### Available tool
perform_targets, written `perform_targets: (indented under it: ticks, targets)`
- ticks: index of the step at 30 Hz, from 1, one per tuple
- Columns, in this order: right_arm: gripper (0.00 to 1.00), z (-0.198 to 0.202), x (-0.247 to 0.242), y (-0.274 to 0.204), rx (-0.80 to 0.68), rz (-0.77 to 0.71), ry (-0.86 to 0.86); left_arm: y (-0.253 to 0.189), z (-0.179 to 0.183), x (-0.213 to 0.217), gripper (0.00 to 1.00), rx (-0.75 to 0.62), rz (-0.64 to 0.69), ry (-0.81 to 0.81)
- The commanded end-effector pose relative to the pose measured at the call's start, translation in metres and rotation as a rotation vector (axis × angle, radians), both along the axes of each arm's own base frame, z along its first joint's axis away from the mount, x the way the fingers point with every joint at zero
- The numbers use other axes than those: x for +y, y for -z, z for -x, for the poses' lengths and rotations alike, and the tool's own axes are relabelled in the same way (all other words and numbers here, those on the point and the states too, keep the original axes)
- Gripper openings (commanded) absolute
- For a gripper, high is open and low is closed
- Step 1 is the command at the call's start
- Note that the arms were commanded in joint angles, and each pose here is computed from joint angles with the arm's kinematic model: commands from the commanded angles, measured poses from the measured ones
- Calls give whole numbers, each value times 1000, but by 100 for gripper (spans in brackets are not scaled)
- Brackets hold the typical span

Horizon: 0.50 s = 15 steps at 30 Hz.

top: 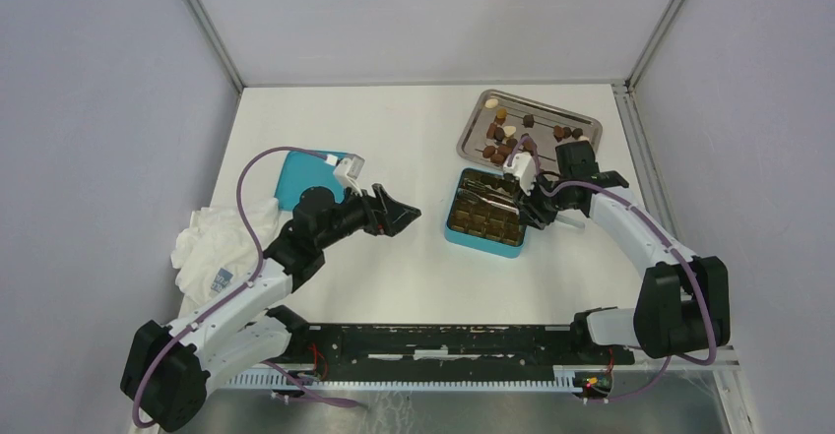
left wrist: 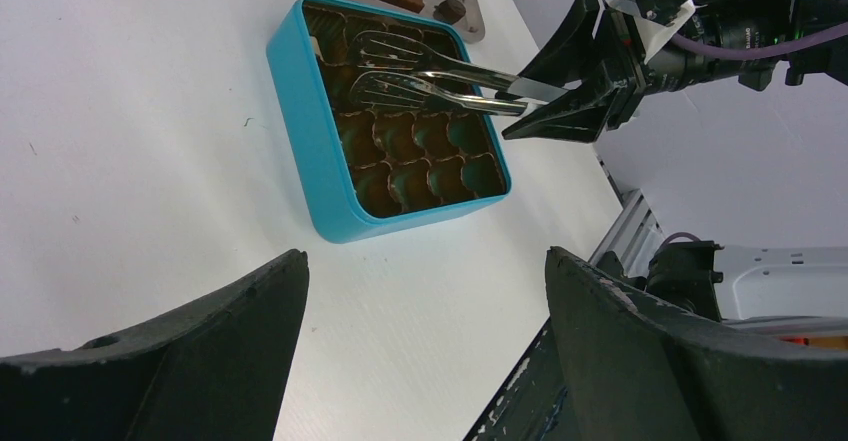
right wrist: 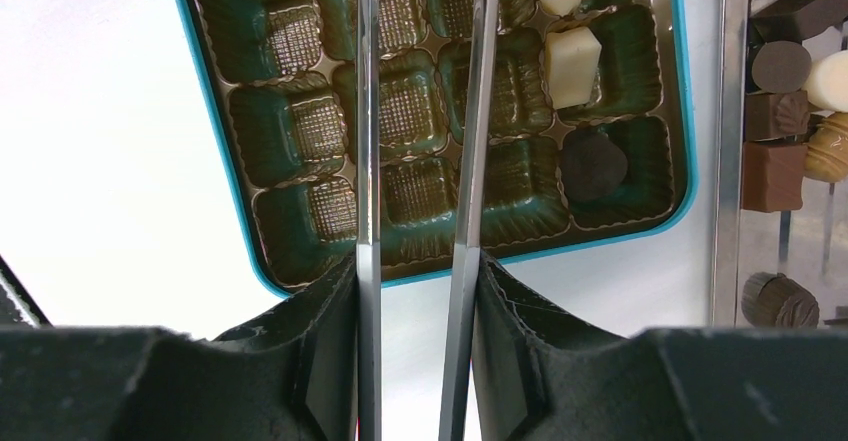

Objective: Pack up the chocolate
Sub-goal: Place the fake chocolate in the packing box.

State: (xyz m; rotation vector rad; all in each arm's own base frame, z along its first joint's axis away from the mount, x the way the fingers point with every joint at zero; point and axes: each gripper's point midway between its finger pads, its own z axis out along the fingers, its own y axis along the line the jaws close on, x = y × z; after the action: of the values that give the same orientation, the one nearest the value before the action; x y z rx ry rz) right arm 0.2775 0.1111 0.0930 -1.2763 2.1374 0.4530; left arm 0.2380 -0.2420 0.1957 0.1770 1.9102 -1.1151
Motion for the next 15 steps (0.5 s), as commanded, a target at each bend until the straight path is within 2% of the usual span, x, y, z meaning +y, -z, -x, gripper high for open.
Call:
perform_targets:
  ticks: [1, 7, 9, 15]
  targets:
    - [43, -12, 9, -37, -75, -79, -5, -17, -1, 2, 92, -37, 24, -19]
    - [42, -23, -14, -65, -99, -182, 66, -33, -2, 3, 93, -77, 20, -22]
    - [42, -32, -37, -71, -113, -194, 137, -43, -3, 3, 94, -94, 31, -24]
    - [42, -54, -92, -77, -140, -151, 304, -65, -3, -1, 97, -124, 74, -7]
